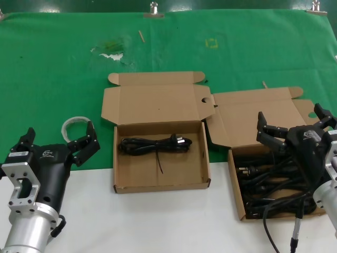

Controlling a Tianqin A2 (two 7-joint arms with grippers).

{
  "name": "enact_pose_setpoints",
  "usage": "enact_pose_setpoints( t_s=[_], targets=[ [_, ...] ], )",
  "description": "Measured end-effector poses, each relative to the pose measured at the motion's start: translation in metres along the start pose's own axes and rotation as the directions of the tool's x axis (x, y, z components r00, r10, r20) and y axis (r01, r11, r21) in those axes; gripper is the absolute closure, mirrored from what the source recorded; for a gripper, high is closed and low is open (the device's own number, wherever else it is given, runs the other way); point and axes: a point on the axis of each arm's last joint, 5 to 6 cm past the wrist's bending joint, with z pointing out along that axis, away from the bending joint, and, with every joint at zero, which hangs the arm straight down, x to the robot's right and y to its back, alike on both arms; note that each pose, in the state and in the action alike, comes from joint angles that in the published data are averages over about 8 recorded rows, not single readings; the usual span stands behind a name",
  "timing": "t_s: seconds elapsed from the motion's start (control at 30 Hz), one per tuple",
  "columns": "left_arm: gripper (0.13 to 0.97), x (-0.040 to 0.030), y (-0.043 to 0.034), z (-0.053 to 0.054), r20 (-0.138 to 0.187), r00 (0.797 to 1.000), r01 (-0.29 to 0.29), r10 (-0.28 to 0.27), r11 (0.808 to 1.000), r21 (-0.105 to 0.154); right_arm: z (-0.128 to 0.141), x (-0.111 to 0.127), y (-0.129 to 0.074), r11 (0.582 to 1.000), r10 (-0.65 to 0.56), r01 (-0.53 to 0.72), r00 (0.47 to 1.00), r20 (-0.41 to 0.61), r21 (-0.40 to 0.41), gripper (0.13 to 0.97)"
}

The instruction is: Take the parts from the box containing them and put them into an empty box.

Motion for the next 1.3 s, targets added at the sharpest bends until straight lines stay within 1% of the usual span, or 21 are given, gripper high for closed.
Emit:
enact_pose_setpoints(
  t_s=[1.3],
  targets=[
    [0.132,0.0,0.0,0.0,0.0,1.0,0.0,0.0,1.0,0.0,0.0,0.0,0.0,1.0,0.0,0.0,1.0,0.0,0.0,0.13]
  ],
)
